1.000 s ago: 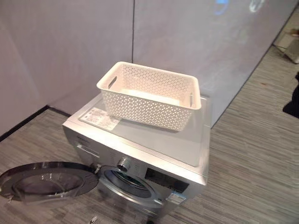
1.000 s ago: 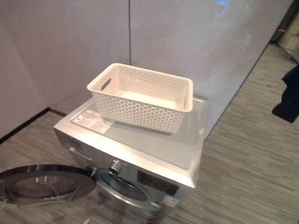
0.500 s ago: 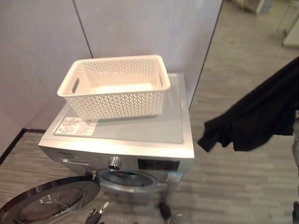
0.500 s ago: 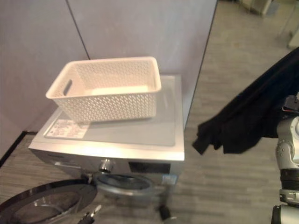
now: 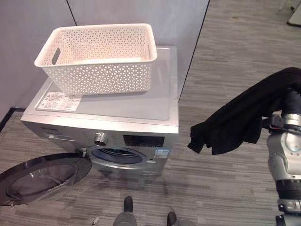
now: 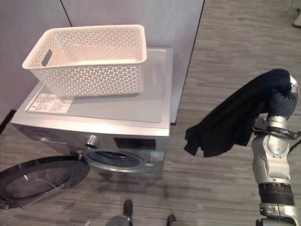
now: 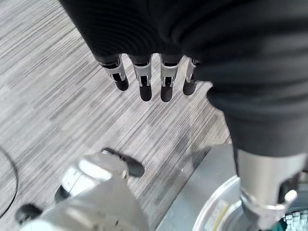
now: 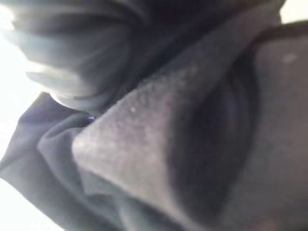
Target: Grab the laundry basket,head to the washer,open it,put in the laundry and shut it.
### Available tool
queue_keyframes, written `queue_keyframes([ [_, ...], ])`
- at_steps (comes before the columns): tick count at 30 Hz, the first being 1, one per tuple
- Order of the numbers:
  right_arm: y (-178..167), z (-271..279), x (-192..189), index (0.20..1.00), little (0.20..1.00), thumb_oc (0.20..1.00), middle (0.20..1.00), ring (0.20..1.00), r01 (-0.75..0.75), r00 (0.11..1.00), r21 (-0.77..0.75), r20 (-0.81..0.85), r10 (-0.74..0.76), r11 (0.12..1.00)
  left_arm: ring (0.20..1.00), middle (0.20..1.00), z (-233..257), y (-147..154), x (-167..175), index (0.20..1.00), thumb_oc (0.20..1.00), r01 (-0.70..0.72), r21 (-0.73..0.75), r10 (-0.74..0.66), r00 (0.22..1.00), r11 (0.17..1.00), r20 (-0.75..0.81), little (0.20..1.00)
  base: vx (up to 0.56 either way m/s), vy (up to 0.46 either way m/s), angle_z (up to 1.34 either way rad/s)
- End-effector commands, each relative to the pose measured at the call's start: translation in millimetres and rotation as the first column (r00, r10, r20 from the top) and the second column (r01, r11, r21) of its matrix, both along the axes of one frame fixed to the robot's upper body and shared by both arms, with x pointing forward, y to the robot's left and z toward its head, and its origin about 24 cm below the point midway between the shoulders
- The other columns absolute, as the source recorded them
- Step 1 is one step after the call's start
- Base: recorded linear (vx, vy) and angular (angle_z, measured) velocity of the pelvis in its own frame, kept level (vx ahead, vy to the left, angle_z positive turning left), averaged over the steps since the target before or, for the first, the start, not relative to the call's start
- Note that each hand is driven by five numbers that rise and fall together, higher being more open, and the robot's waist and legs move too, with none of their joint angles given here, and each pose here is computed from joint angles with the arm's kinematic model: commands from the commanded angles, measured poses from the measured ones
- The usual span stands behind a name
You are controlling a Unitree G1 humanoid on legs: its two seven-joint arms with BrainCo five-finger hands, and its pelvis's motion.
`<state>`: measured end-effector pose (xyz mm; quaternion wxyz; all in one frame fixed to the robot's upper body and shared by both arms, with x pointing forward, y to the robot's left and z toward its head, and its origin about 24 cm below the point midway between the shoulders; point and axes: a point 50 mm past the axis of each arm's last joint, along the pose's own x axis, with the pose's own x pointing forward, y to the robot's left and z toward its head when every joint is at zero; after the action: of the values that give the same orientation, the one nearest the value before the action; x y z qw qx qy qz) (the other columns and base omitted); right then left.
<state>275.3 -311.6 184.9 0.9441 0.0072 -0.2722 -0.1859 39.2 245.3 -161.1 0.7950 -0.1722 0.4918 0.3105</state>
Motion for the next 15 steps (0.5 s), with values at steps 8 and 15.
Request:
queue_keyframes([
  [8, 50.0, -24.4, -23.5, 0.2, 0.2, 0.2, 0.2, 0.2, -0.3, 0.951, -0.2, -0.143, 0.276, 0.933, 1.0, 1.0, 7.3, 3.2, 40.6, 1.0, 1.0, 0.145, 0.024, -0.147, 0.985, 0.989, 0.089, 1.0, -0.06, -0.142, 0.39],
  [15, 114.8, -67.3, -25.5, 0.2, 0.2, 0.2, 0.2, 0.2, -0.661, 0.733, -0.102, -0.3, 0.611, 0.743, 1.0, 1.0, 10.3, 0.9, 51.6, 1.0, 1.0, 0.191, 0.014, -0.192, 0.972, 0.981, 0.137, 1.0, -0.12, -0.195, 0.08],
])
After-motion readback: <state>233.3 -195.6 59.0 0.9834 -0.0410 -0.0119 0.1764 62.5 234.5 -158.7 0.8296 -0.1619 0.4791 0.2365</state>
